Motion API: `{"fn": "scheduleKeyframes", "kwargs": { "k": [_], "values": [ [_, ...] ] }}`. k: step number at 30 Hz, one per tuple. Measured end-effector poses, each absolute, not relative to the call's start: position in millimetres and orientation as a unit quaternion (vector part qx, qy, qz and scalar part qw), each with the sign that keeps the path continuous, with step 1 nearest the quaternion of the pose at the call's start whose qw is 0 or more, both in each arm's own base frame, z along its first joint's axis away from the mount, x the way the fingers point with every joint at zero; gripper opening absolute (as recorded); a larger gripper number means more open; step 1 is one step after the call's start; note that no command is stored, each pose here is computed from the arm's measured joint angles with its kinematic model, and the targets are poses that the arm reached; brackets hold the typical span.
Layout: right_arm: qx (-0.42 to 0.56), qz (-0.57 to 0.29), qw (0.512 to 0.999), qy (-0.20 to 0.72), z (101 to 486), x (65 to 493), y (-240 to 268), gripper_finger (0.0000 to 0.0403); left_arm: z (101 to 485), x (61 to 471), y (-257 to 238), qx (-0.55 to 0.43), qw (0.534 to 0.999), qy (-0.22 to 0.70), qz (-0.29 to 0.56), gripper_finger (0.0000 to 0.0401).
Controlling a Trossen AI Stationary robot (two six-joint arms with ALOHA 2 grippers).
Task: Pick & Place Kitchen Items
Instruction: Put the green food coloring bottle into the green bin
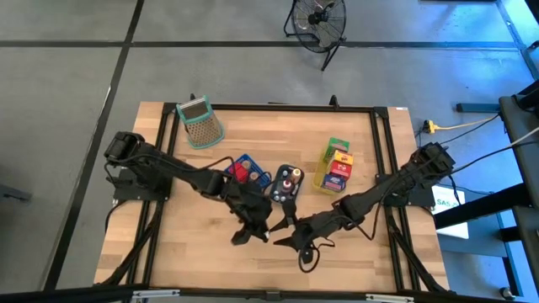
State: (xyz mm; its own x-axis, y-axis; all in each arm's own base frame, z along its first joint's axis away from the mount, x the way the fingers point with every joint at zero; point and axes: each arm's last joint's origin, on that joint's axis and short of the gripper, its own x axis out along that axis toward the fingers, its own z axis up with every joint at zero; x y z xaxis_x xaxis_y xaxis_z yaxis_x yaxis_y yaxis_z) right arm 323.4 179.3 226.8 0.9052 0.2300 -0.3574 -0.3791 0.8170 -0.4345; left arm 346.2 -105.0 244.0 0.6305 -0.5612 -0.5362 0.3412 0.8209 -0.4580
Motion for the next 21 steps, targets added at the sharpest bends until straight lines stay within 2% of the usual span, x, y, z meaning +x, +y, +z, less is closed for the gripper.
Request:
{"fn": "scheduleKeyframes", "kwargs": {
  "k": [6, 12, 21],
  "values": [
    [-0.253, 0.150, 0.944, 0.152, 226.4, 329.0, 168.6, 0.0188, 243.7, 346.5, -103.2, -0.160, 0.888, 0.348, -0.253, 0.0072],
    [-0.242, 0.189, 0.940, 0.151, 224.4, 332.7, 163.3, 0.0188, 240.8, 349.6, -95.6, -0.167, 0.889, 0.352, -0.240, 0.0072],
    [-0.227, 0.204, 0.936, 0.174, 214.9, 335.3, 162.2, 0.0188, 237.1, 352.6, -89.4, -0.176, 0.887, 0.358, -0.233, 0.0072]
  ]
}}
